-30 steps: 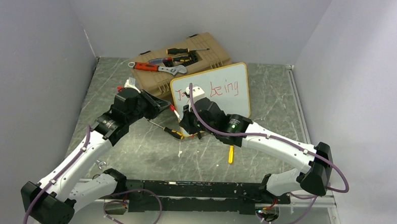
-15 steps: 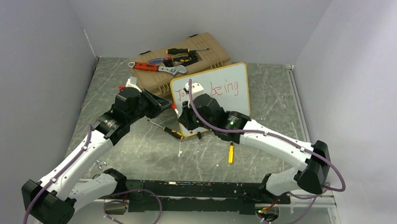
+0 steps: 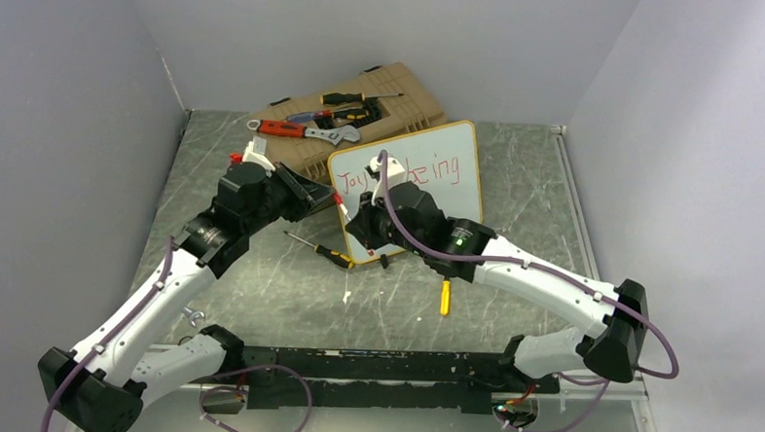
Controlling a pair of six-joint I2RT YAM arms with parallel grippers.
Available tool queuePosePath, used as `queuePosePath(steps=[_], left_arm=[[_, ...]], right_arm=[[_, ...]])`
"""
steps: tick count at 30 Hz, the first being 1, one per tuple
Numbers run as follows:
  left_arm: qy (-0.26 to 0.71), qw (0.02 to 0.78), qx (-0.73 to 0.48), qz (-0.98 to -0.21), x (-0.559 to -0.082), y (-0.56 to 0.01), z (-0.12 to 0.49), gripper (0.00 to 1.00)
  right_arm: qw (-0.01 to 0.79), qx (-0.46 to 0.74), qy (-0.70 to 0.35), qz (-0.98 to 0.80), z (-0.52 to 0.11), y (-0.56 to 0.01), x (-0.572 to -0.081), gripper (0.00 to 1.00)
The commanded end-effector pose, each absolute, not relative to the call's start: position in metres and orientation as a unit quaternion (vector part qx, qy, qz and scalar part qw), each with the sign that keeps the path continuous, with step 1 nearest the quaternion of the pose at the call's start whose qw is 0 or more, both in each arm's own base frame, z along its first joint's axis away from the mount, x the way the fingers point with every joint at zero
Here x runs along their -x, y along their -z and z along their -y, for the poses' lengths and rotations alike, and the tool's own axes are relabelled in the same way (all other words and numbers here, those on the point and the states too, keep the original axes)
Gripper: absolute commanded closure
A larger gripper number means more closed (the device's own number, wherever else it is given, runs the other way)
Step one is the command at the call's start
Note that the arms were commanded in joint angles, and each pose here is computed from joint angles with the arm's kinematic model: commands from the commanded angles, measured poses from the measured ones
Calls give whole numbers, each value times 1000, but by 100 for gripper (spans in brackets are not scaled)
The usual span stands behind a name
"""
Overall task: Write a sentence on the whiteboard
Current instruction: Close the whiteboard marker at the center of the board.
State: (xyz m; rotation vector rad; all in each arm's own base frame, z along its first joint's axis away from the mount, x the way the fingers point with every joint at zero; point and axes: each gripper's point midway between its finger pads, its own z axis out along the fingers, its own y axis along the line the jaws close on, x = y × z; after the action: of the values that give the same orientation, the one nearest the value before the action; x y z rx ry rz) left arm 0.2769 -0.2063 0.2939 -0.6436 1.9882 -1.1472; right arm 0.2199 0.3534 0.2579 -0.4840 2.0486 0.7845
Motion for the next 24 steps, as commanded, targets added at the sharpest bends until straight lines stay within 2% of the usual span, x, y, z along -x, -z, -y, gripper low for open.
queuePosePath(steps=[1, 6, 24], left_arm=[[492, 364, 220, -760, -276, -304, 223, 100], [496, 379, 196, -756, -276, -317, 224, 100], [508, 348, 172, -769, -267, -309, 236, 100]], right_arm=[[480, 171, -310, -803, -361, -283, -244, 100], [492, 174, -306, -796, -368, -288, -253, 100], [572, 144, -294, -752, -366, -321, -280, 100]])
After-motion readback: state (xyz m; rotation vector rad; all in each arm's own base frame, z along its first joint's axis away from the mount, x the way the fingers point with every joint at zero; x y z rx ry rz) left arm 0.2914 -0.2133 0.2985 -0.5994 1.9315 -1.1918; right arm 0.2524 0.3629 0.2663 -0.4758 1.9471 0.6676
